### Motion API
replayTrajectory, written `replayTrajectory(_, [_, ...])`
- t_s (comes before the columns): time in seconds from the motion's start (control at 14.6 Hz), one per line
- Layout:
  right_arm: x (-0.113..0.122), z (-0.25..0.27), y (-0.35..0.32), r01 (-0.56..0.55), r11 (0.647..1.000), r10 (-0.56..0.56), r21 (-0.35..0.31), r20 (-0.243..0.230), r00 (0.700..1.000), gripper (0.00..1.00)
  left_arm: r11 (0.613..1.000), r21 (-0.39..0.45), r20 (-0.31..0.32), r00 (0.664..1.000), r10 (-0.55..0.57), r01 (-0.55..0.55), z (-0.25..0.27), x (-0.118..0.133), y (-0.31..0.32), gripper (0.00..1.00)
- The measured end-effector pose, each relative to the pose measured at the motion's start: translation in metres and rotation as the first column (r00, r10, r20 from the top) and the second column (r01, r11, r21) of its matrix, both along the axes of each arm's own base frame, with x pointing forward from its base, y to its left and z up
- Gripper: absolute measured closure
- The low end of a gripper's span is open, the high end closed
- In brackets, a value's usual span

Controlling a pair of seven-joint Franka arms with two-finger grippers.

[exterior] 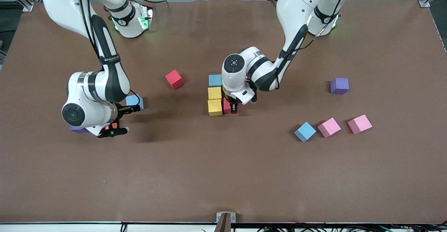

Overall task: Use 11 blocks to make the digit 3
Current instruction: 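Place the red block with the left gripper while the right gripper reaches blue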

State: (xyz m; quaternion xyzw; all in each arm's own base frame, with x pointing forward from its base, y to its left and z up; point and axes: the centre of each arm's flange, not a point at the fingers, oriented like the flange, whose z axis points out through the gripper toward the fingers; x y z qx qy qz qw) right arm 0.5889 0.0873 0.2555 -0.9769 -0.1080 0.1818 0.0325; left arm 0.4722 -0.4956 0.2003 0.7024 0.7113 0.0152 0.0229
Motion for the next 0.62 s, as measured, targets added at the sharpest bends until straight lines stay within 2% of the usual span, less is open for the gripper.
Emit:
replayTrajectory(0.34, [-0.011,-0.023,-0.009,-0.105,0.994,0.104,0.018,0.029,0.994,0.00,1.000,-0.006,0.005,1.000,0.001,-0.001,0.000,0.003,-0.003,0.41])
replayTrajectory(0.62, [-0.024,-0.037,-0.011,-0.130,0.991,0.130,0.027,0.012,0.991,0.00,1.000,-0.006,0.006,1.000,0.000,0.000,0.000,0.004,-0.004,0.41])
